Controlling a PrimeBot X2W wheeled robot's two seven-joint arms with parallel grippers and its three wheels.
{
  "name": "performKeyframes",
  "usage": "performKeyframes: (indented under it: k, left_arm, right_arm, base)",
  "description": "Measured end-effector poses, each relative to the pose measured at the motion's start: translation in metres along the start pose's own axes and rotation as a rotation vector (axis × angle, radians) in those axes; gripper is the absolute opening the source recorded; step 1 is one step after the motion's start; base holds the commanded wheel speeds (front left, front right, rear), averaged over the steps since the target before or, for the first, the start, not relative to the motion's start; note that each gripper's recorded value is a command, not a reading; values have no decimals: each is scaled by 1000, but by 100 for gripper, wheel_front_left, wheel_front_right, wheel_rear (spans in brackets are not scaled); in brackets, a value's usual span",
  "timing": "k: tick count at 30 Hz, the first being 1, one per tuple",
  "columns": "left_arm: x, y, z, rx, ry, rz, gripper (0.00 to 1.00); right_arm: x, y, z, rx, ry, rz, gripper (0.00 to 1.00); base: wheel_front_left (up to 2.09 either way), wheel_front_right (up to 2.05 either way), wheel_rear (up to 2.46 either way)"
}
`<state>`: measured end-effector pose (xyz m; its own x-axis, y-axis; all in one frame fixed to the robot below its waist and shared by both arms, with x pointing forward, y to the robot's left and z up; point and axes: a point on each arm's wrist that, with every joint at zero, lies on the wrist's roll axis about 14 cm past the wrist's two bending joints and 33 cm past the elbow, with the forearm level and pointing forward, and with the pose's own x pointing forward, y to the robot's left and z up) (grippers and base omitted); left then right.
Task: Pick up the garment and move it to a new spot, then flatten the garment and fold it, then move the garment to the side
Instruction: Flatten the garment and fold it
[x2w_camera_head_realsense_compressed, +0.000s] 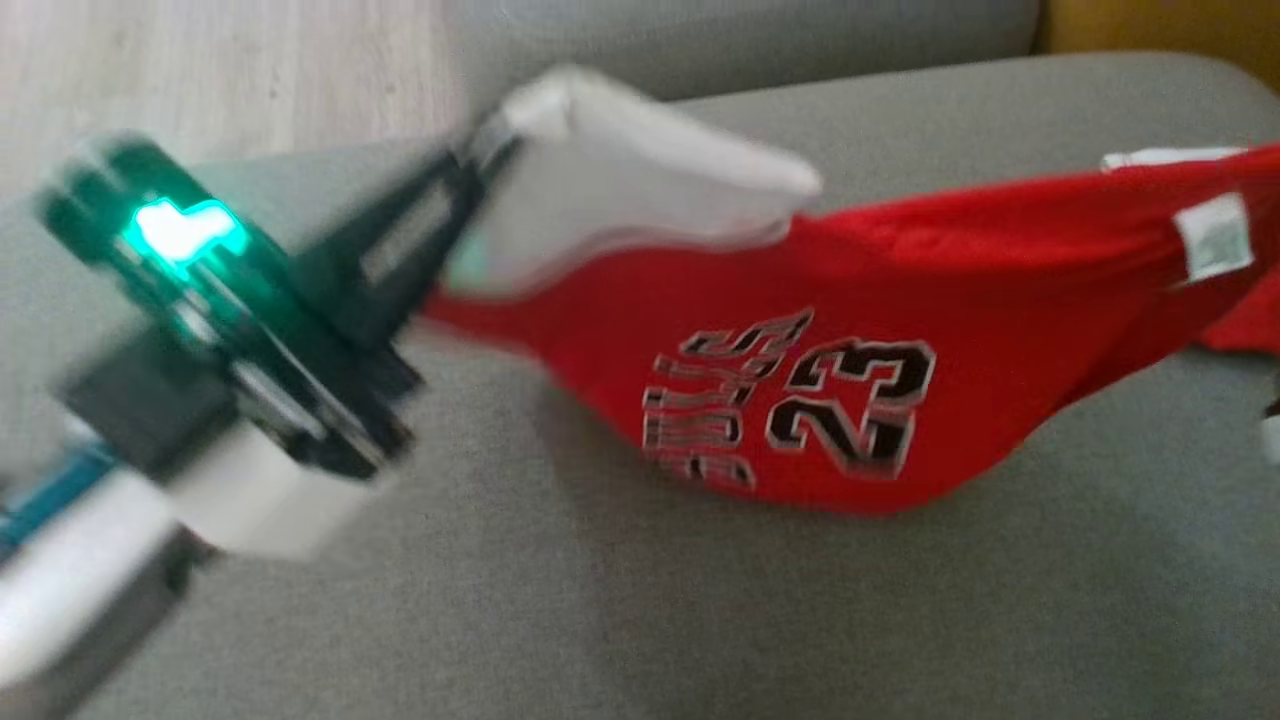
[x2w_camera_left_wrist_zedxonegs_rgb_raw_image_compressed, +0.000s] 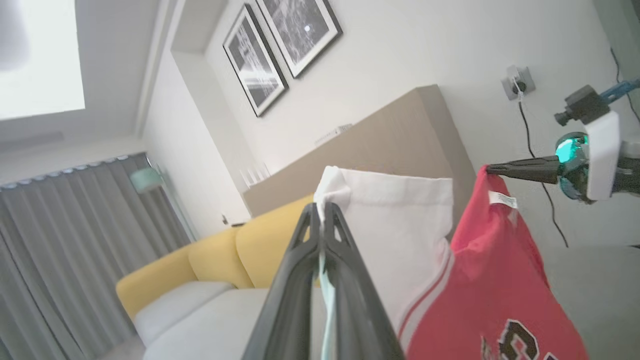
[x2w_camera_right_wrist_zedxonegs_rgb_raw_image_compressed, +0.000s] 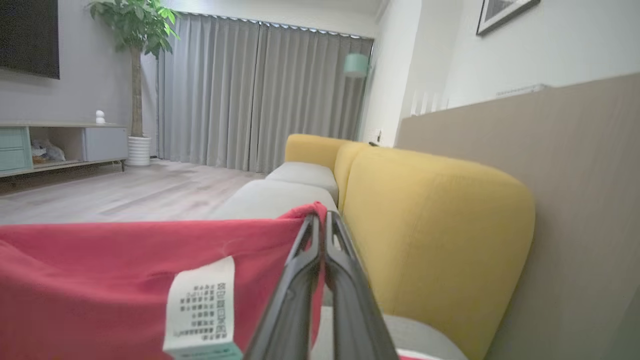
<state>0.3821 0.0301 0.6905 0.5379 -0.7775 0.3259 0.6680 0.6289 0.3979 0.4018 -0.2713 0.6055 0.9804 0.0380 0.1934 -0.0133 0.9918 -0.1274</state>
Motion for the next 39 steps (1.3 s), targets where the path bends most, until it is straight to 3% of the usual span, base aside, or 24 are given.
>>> performKeyframes:
  k: [5,9,12,18,21,26,28,31,39]
  left_arm:
    - [13,38,56,90,-109,34,0]
    - [30,68,65,147,-101,36,0]
    - [44,95,52,173,-51,60,0]
    - [71,152,-17,210,116,134,0]
    - [85,186,-39,259,127,189,0]
    - [115,233,-34,367,2,256,0]
    - [120,236,-34,373,-22,261,0]
    - [129,232,-53,323,-42,252,0]
    - [77,162,-148,114,126,108,0]
  right_arm:
    - [10,-6,51,-53,-79,30,0]
    - [39,-7,81,-81,-125,60,0]
    - [70,1,81,-66,-103,98,0]
    - [141,17,49,-33,-5,146,0]
    - [181,23,54,-60,-57,154,0]
    - [235,19,71,-134,-210,115,0]
    - [242,17,71,-153,-231,106,0]
    - [258,17,41,-192,-216,101,0]
    - [235,35,-81,-157,56,155,0]
  base:
    - [0,0,0]
    - [0,0,0]
    - [0,0,0]
    - [0,0,0]
    - [0,0,0]
    - [0,0,0]
    - [0,0,0]
    - [0,0,0]
    - [0,0,0]
